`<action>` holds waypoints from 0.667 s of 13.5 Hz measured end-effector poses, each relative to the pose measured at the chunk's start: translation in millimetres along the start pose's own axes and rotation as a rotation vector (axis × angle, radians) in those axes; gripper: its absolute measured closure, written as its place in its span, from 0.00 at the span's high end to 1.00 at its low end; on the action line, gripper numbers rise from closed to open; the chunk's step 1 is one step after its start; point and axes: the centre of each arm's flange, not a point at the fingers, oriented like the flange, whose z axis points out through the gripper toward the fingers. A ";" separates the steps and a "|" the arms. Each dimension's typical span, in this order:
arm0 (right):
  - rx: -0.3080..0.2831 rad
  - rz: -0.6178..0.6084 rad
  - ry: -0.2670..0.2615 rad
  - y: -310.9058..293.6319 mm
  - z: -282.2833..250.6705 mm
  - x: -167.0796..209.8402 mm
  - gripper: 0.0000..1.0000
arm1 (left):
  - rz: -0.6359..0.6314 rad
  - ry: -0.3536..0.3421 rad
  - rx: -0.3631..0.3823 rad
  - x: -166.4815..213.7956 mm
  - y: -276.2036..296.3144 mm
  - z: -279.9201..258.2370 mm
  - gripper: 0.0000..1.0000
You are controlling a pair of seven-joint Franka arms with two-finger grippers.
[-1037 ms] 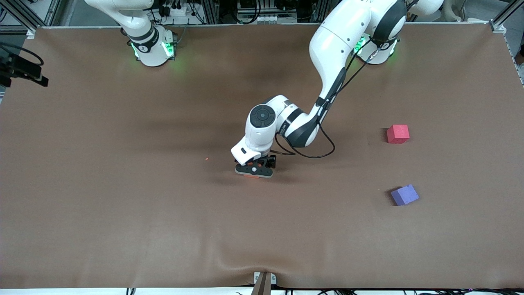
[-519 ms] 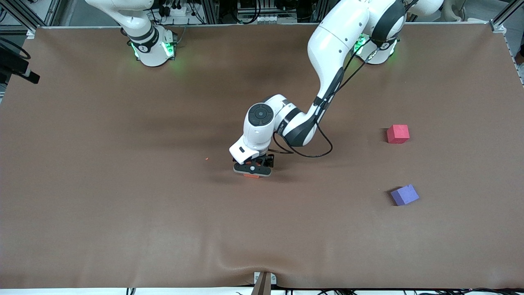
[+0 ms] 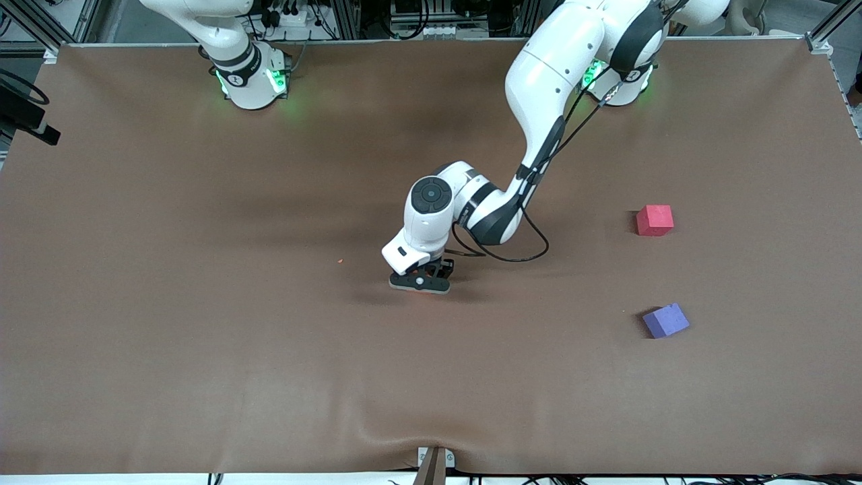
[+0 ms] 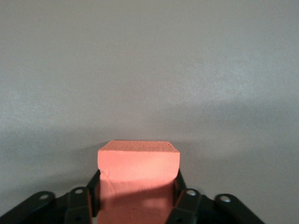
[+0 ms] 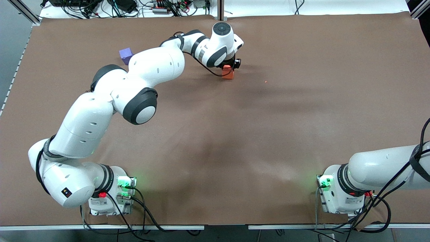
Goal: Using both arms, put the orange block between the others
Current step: 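Carry the orange cube with the left gripper between pink and blue cubes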
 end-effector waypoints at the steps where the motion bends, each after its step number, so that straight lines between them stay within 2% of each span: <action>1: -0.003 0.000 -0.010 0.2 0.8 -1.1 1.00 | -0.005 0.007 0.006 5.2 -3.8 -3.2 0.56; 3: -0.004 0.002 -0.020 1.0 1.4 -2.5 1.00 | -0.032 0.034 0.022 26.7 -17.2 -26.0 0.56; 6: -0.004 -0.001 -0.030 -0.8 2.2 -3.6 1.00 | -0.146 0.057 0.035 83.2 -73.4 -109.5 0.56; 9: -0.005 -0.002 -0.033 -1.3 2.4 -4.0 1.00 | -0.270 0.019 0.081 122.9 -161.3 -186.2 0.53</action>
